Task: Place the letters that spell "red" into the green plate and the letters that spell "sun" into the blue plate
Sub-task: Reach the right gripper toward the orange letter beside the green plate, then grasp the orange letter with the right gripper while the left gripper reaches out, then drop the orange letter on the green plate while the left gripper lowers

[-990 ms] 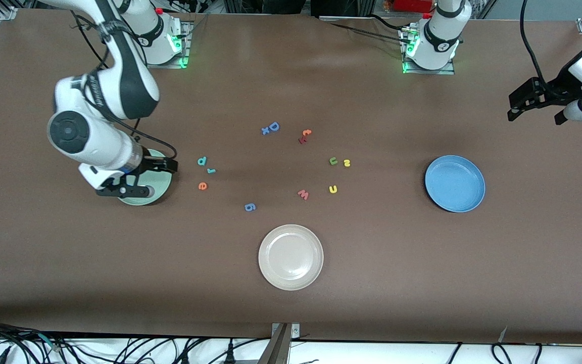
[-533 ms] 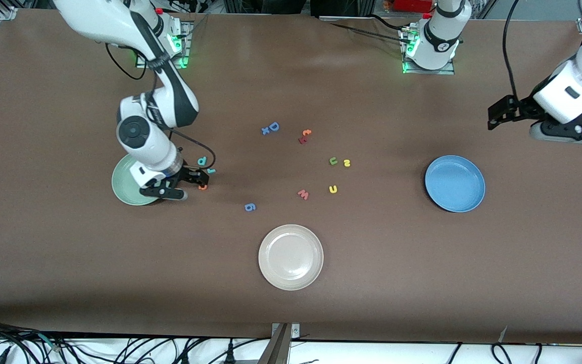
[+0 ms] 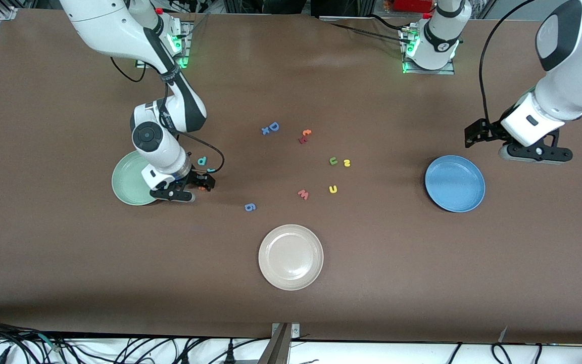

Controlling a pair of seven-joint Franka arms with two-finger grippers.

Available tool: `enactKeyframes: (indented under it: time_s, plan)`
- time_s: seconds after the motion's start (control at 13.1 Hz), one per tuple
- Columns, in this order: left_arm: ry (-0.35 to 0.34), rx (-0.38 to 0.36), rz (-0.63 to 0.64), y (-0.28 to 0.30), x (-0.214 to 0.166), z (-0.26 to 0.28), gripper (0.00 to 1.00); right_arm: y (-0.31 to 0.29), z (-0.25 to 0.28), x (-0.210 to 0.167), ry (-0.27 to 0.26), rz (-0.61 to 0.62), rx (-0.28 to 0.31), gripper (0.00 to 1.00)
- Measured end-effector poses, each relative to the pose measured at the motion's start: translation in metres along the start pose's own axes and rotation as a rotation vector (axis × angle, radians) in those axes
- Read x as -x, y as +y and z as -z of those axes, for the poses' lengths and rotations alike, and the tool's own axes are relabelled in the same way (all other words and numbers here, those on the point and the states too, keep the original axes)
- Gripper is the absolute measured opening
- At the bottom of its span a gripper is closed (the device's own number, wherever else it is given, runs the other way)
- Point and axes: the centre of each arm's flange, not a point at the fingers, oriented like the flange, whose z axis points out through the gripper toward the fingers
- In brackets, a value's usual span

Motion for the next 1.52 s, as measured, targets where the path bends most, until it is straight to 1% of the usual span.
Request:
enactKeyframes:
  time_s: [0.08, 0.15, 0.3, 0.38, 0.46, 0.53, 0.61, 0.69, 0.76, 0.84, 0.91, 1.14, 1.37, 1.52]
  plan:
    - [-0.001, 0.011, 0.002, 0.002, 0.001, -0.006, 1.00, -0.003, -0.002, 0.002, -0.004, 0.005, 0.002, 0.96]
    - [-0.004, 0.030, 0.009, 0.008, 0.002, -0.013, 1.00, -0.005, -0.005, 0.005, -0.008, 0.009, 0.004, 0.96]
    - [0.011, 0.039, 0.054, 0.033, 0.003, -0.027, 1.00, -0.006, -0.010, 0.007, -0.015, 0.012, 0.008, 0.76]
    - [0.021, 0.037, 0.085, 0.055, 0.005, -0.036, 1.00, -0.006, -0.011, 0.007, -0.017, 0.012, 0.009, 0.76]
    - [0.030, 0.033, 0.106, 0.078, 0.007, -0.046, 1.00, -0.006, -0.012, 0.007, -0.018, 0.012, 0.010, 0.68]
    - [0.036, 0.024, 0.112, 0.099, 0.011, -0.056, 1.00, -0.005, -0.012, 0.007, -0.018, 0.011, 0.010, 0.56]
    - [0.038, 0.003, 0.110, 0.116, 0.014, -0.066, 1.00, -0.005, -0.012, 0.006, -0.016, 0.011, 0.010, 0.56]
    - [0.031, -0.016, 0.112, 0.130, 0.017, -0.075, 1.00, -0.005, -0.011, 0.006, -0.015, 0.013, 0.011, 0.51]
    - [0.025, -0.036, 0.116, 0.143, 0.020, -0.083, 1.00, -0.005, -0.010, 0.005, -0.012, 0.014, 0.011, 0.41]
    - [0.019, -0.059, 0.118, 0.156, 0.022, -0.092, 1.00, -0.005, -0.009, 0.004, -0.011, 0.013, 0.011, 0.28]
    - [0.016, -0.077, 0.123, 0.169, 0.024, -0.102, 1.00, -0.005, -0.009, 0.004, -0.011, 0.013, 0.011, 0.28]
    - [-0.002, -0.084, 0.170, 0.205, 0.028, -0.139, 1.00, -0.006, -0.008, 0.003, -0.013, 0.013, 0.012, 0.28]
    - [-0.010, -0.079, 0.210, 0.232, 0.030, -0.174, 1.00, -0.008, 0.004, -0.009, -0.065, 0.012, 0.040, 0.28]
    - [-0.009, -0.072, 0.227, 0.240, 0.030, -0.192, 1.00, -0.004, 0.022, -0.024, -0.090, 0.038, 0.064, 0.28]
